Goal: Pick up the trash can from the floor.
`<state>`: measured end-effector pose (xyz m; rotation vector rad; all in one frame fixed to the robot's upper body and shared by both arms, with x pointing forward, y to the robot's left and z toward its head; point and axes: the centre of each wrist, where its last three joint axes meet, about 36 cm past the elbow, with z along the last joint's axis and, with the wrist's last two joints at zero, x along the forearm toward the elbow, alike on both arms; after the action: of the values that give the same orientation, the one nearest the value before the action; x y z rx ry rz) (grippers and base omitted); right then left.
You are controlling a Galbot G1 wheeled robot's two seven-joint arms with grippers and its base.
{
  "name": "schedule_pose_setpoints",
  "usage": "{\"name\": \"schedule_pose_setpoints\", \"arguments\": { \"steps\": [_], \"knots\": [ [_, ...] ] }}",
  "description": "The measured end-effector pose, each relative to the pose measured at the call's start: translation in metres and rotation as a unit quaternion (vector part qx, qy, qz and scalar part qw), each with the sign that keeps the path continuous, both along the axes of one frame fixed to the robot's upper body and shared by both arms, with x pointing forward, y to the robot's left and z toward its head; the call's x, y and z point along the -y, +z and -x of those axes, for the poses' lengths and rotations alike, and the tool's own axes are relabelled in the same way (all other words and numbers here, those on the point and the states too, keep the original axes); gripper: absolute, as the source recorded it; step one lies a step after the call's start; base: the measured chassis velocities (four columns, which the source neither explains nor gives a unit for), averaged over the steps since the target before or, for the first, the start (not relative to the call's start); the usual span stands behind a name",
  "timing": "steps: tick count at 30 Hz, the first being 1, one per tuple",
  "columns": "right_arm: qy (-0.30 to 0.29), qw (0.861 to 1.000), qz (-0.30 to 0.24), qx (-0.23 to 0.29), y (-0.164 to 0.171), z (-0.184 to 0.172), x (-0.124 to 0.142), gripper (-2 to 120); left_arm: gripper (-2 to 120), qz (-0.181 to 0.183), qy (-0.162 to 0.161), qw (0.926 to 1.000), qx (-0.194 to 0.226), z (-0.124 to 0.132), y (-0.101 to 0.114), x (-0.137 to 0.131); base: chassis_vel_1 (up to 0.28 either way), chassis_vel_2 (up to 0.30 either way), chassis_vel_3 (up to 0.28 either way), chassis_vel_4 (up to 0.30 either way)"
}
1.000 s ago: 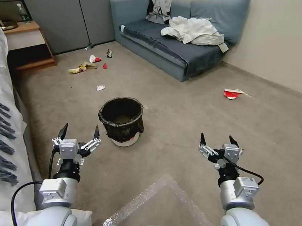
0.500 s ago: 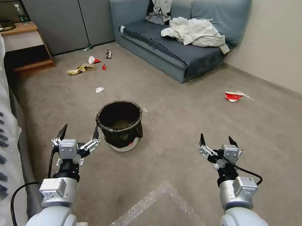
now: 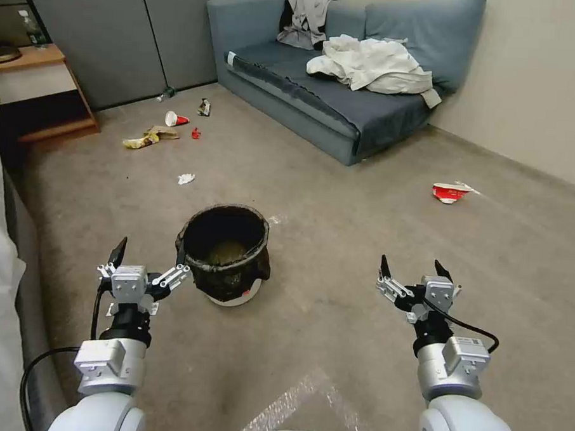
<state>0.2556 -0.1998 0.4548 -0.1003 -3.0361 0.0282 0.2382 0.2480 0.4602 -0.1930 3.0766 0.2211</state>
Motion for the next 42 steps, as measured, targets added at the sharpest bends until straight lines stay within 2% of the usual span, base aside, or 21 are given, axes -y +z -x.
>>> {"name": "schedule_pose_setpoints", "arguments": {
  "steps": [18, 26, 29, 31, 33, 35, 36, 38, 39, 40, 41, 42],
  "knots": [
    [0.0, 1.0, 0.0, 0.002, 0.0, 0.0, 0.0, 100, 100, 0.003, 0.005, 1.0, -0.006, 0.0, -0.002, -0.002, -0.103, 0.095, 0.106, -0.099],
    [-0.001, 1.0, -0.007, 0.002, -0.001, -0.001, 0.0, 100, 100, 0.031, 0.018, 0.9985, -0.042, -0.011, -0.006, -0.018, -0.044, 0.042, 0.033, -0.045],
    [0.0, 1.0, -0.008, 0.002, -0.002, -0.001, 0.0, 100, 100, 0.059, 0.021, 0.9952, -0.075, -0.021, -0.006, -0.028, 0.0, 0.0, 0.0, 0.0],
    [0.0, 1.0, -0.008, 0.002, -0.002, -0.002, 0.0, 100, 100, 0.066, 0.02, 0.9941, -0.083, -0.024, -0.007, -0.031, 0.0, 0.0, 0.0, 0.0],
    [0.0, 1.0, -0.008, 0.002, -0.004, -0.002, 0.0, 100, 100, 0.083, 0.017, 0.9893, -0.119, -0.033, -0.007, -0.039, 0.0, 0.0, 0.0, 0.0],
    [0.0, 1.0, -0.008, 0.002, -0.004, -0.002, 0.0, 100, 100, 0.087, 0.017, 0.9876, -0.13, -0.035, -0.008, -0.041, 0.0, 0.0, 0.0, 0.0],
    [0.001, 1.0, -0.008, 0.002, -0.005, -0.003, 0.0, 100, 100, 0.092, 0.02, 0.9827, -0.159, -0.04, -0.009, -0.046, 0.0, 0.0, 0.0, 0.0],
    [0.0, 1.0, -0.007, 0.002, -0.006, -0.004, 0.0, 100, 100, 0.095, 0.023, 0.9793, -0.177, -0.044, -0.01, -0.048, 0.0, 0.0, 0.0, 0.0],
    [0.0, 1.0, -0.007, 0.002, -0.008, -0.004, 0.0, 100, 100, 0.1, 0.025, 0.974, -0.202, -0.049, -0.011, -0.051, 0.0, 0.0, 0.0, 0.0],
    [0.0, 1.0, -0.007, 0.002, -0.008, -0.004, 0.0, 100, 100, 0.1, 0.025, 0.974, -0.202, -0.049, -0.011, -0.051, 0.0, 0.0, 0.0, 0.0],
    [-0.001, 1.0, -0.007, 0.002, -0.009, -0.005, 0.001, 100, 100, 0.104, 0.026, 0.9687, -0.224, -0.055, -0.015, -0.054, 0.0, 0.0, 0.0, 0.0],
    [-0.001, 1.0, -0.007, 0.002, -0.01, -0.005, 0.001, 100, 100, 0.105, 0.026, 0.9665, -0.232, -0.059, -0.018, -0.055, 0.0, 0.0, 0.0, 0.0]
  ]
}}
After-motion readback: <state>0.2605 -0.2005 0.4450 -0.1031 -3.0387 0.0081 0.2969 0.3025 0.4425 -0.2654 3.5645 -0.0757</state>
